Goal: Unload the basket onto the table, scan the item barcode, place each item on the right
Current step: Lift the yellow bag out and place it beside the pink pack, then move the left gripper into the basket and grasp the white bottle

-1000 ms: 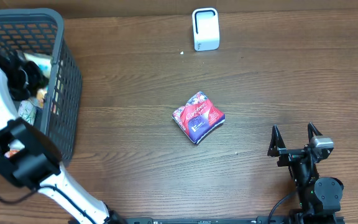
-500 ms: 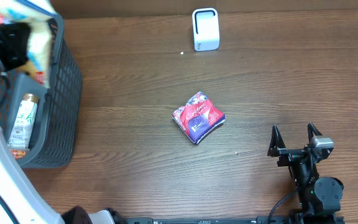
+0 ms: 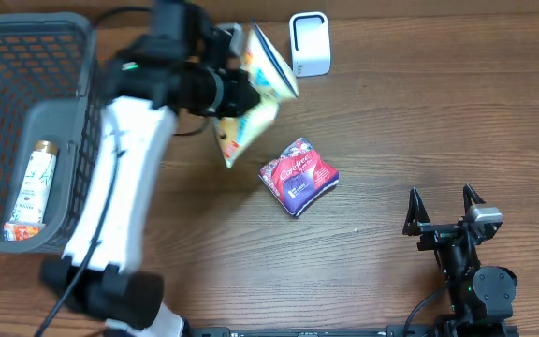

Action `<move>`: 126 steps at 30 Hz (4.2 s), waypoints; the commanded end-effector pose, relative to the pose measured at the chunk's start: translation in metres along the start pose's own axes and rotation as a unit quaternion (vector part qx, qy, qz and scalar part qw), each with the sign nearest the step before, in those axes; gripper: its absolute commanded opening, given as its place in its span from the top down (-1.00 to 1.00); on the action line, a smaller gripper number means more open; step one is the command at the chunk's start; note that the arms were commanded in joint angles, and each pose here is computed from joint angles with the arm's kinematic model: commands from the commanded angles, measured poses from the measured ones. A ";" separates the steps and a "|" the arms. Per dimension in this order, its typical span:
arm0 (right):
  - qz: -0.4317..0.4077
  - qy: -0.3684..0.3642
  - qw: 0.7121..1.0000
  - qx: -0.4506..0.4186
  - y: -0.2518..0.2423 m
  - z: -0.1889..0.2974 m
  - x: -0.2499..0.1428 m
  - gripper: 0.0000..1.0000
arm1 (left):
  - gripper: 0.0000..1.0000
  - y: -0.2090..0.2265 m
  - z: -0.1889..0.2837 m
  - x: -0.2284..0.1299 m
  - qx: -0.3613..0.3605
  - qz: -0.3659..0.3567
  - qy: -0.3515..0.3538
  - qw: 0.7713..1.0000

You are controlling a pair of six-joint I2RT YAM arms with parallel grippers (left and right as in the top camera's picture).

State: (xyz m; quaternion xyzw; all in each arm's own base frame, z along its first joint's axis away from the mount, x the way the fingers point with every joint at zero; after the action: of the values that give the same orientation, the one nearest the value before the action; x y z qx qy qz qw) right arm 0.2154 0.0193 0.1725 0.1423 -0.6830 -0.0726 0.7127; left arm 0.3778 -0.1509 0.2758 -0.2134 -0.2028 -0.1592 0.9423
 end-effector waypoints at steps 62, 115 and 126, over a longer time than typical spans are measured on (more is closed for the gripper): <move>-0.003 0.000 1.000 0.006 0.001 0.000 -0.003 -1.00 | -0.99 0.370 0.126 -0.133 0.431 0.337 0.147 0.824; -0.003 0.000 1.000 0.006 0.001 0.000 -0.003 -1.00 | -0.99 0.428 0.068 -0.161 0.318 0.286 0.053 0.902; -0.003 0.000 1.000 0.006 0.001 0.000 -0.003 -1.00 | -1.00 0.449 0.058 -0.182 0.362 0.249 0.080 0.895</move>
State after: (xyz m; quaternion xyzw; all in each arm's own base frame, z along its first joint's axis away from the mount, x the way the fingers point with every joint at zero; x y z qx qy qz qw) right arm 0.2154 0.0194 0.1726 0.1424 -0.6832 -0.0723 0.7126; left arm 0.3834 0.2946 0.0998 0.1017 -0.1281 0.1679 0.9722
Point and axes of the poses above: each gripper's point midway between its finger pads, its own z axis back along the fingers, its own y axis along the line the jaws close on, x = y × z, the point moved 3 cm from there along z, back along the fingers, and after that the axes turned 9 degrees about -z, right-handed, at the moved point
